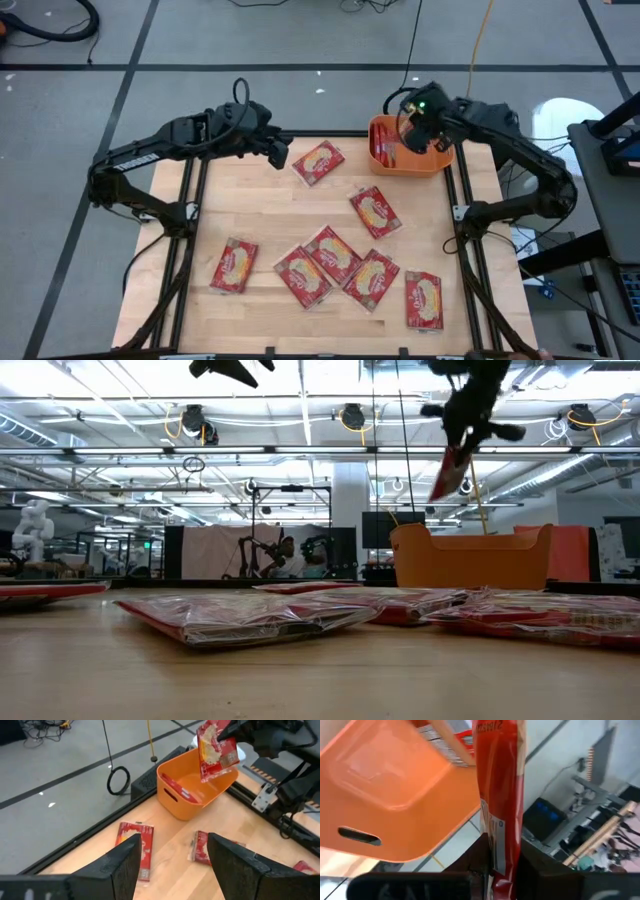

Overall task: Sort popcorn bags into baskets
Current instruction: Put the red popcorn bag into the orange bin

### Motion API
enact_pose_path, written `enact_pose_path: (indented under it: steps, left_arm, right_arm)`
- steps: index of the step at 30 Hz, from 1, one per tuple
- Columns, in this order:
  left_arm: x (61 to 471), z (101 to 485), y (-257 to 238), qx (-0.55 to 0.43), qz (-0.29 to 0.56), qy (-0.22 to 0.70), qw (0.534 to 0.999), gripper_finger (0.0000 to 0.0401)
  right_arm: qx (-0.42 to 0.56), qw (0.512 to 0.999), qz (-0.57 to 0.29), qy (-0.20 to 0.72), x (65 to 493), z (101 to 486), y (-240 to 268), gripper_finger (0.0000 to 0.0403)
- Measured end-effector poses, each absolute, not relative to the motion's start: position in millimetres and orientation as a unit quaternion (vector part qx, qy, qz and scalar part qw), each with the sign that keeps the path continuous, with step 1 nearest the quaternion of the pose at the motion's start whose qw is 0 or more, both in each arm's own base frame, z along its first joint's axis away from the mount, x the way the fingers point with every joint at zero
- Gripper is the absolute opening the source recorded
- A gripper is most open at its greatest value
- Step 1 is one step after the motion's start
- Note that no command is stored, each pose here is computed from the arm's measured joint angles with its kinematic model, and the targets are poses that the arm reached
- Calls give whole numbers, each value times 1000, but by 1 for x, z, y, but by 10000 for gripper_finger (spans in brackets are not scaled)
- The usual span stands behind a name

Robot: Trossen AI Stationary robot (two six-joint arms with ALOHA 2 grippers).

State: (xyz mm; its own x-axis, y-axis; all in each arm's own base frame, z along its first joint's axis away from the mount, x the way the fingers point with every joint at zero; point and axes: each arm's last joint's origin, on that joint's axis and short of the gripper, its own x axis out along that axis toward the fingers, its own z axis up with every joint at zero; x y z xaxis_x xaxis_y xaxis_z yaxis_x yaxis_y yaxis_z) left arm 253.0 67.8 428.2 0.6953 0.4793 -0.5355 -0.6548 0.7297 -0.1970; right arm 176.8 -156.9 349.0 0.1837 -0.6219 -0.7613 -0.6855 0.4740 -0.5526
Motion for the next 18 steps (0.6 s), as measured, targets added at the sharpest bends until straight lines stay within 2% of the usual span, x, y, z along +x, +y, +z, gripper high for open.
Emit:
enact_pose_path:
  steps: [11, 18]
  left_arm:
    - [251, 427, 74, -155, 302, 253, 906, 230]
    - [250, 427, 78, -146, 287, 260, 910, 230]
  right_arm:
    - [-448, 554, 81, 698, 170, 289, -175, 47]
    - [-422, 571, 117, 695, 175, 263, -186, 47]
